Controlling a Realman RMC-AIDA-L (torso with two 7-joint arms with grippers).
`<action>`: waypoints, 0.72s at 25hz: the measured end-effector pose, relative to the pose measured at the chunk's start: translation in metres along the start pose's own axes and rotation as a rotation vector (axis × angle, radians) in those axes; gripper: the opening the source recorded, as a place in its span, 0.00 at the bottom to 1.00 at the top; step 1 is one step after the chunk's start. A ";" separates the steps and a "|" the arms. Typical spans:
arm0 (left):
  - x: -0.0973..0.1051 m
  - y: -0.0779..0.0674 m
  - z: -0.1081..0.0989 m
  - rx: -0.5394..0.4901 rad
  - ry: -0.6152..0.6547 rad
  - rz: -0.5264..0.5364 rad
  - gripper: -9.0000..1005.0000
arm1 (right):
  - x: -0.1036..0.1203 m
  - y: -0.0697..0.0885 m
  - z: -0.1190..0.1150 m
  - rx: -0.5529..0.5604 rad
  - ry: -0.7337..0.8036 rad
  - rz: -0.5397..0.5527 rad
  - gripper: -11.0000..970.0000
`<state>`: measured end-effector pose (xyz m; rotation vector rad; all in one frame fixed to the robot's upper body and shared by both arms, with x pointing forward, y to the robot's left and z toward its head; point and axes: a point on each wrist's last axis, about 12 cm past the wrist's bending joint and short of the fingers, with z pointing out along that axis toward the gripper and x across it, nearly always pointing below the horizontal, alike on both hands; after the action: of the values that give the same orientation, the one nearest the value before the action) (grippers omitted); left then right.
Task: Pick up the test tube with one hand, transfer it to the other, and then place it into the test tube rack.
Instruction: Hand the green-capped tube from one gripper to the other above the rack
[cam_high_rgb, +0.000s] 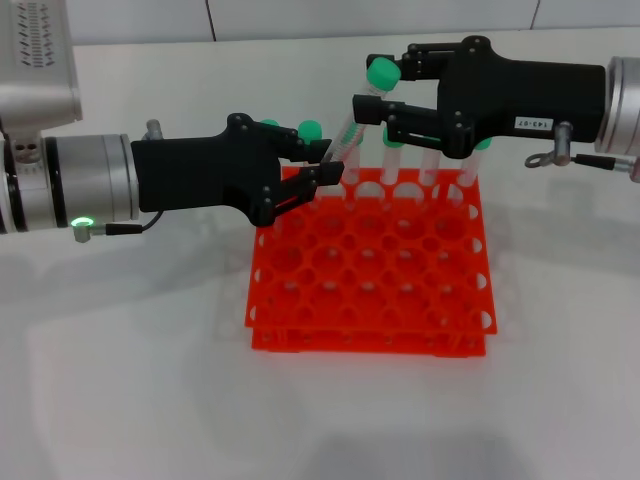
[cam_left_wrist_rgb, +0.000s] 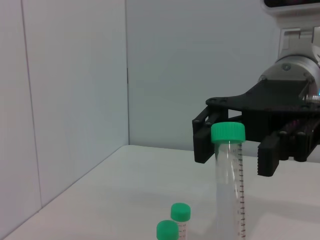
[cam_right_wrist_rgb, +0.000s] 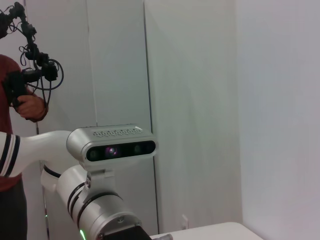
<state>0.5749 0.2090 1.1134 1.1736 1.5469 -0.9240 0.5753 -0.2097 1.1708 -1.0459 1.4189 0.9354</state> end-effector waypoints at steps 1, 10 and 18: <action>0.000 0.000 0.000 0.000 0.000 0.000 0.25 | 0.000 0.000 0.000 -0.001 0.000 -0.001 0.53; 0.000 0.000 0.000 -0.002 0.004 0.000 0.25 | -0.003 0.000 0.003 -0.010 -0.001 -0.007 0.41; 0.000 0.000 0.000 0.001 0.004 0.001 0.25 | -0.005 -0.002 0.007 -0.014 -0.002 -0.011 0.32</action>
<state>0.5748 0.2089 1.1130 1.1773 1.5494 -0.9223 0.5790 -0.2030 1.1745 -1.0619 1.4056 0.9395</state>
